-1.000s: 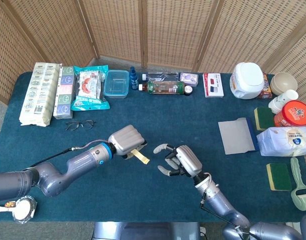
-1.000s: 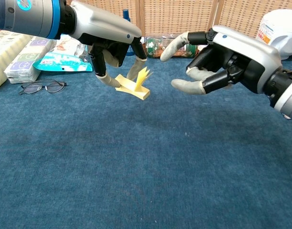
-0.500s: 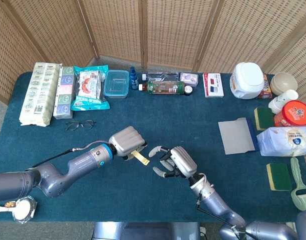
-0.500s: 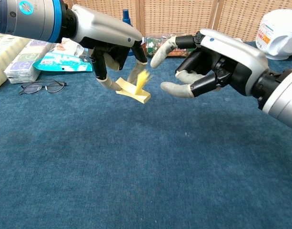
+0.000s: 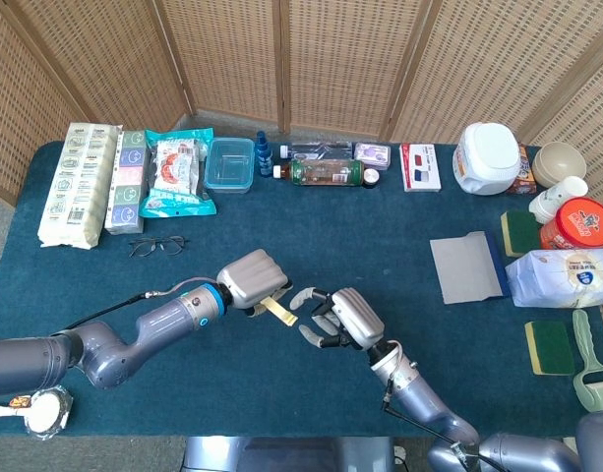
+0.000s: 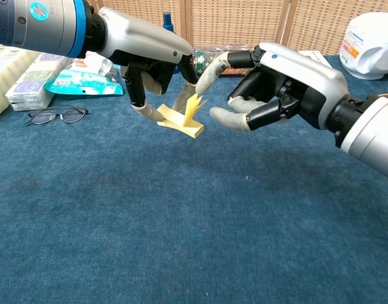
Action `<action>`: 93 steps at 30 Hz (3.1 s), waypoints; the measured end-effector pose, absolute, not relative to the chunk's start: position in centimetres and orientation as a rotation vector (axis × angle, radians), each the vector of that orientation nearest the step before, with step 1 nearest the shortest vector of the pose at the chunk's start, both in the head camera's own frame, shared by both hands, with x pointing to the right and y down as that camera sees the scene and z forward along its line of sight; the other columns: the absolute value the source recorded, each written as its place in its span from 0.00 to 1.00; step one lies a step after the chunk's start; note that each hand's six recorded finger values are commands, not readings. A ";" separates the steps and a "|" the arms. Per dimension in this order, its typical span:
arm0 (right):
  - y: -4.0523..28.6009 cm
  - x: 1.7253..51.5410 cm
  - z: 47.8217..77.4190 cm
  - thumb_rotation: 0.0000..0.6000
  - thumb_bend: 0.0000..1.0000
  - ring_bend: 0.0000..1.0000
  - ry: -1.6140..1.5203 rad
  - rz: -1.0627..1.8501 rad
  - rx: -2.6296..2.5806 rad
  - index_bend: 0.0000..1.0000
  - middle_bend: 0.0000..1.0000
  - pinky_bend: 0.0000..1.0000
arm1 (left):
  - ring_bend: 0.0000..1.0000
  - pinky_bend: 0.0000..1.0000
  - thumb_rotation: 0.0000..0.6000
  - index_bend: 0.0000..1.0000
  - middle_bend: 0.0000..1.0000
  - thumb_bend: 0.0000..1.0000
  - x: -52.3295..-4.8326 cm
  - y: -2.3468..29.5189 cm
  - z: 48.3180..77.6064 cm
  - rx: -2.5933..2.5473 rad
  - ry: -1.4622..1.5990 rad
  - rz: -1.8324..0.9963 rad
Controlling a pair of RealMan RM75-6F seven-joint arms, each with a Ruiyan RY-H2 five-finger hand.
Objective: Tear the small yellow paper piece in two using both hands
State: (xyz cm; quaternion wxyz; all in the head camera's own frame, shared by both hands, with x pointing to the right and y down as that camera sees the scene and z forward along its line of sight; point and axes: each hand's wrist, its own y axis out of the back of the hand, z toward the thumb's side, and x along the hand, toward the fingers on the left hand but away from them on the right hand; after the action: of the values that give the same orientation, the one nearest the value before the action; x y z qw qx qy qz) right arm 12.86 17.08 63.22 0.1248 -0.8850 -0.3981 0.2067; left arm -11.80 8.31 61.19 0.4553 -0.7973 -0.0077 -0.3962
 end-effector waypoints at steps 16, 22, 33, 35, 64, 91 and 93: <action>17.0 12.3 63.6 1.00 0.40 1.00 -1.150 0.609 -2.586 0.43 1.00 0.98 | 1.00 0.96 1.00 0.64 1.00 0.40 -11.3 8.4 61.6 -1.976 -0.025 -0.982; 17.0 12.2 63.6 1.00 0.40 1.00 -1.151 0.610 -2.583 0.45 1.00 0.98 | 1.00 0.96 1.00 0.64 1.00 0.40 -11.3 8.3 61.6 -1.983 -0.017 -0.986; 16.9 12.1 63.5 1.00 0.40 1.00 -1.152 0.610 -2.580 0.50 1.00 0.98 | 1.00 0.96 1.00 0.64 1.00 0.40 -11.3 8.3 61.6 -1.990 -0.012 -0.987; 16.9 12.0 63.5 1.00 0.40 1.00 -1.150 0.611 -2.581 0.50 1.00 0.98 | 1.00 0.96 1.00 0.64 1.00 0.40 -11.3 8.4 61.6 -1.992 -0.013 -0.987; 17.0 11.8 63.6 1.00 0.43 1.00 -1.142 0.625 -2.576 0.58 1.00 0.98 | 1.00 0.96 1.00 0.64 1.00 0.40 -11.0 8.6 61.5 -1.999 -0.017 -0.986; 17.0 12.1 63.9 1.00 0.47 1.00 -1.142 0.645 -2.574 0.68 1.00 0.98 | 1.00 0.96 1.00 0.64 1.00 0.40 -11.9 8.8 62.2 -1.998 -0.018 -1.003; 16.9 12.1 63.9 1.00 0.47 1.00 -1.143 0.646 -2.574 0.69 1.00 0.98 | 1.00 0.96 1.00 0.64 1.00 0.40 -12.0 8.8 62.2 -1.999 -0.018 -1.005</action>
State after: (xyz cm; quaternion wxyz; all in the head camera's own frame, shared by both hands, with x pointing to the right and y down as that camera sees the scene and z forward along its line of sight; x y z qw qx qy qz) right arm 12.13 16.94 63.89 0.1258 -0.8837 -0.3925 0.2219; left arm -11.99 8.82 62.25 0.4367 -0.8037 -0.0071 -0.4040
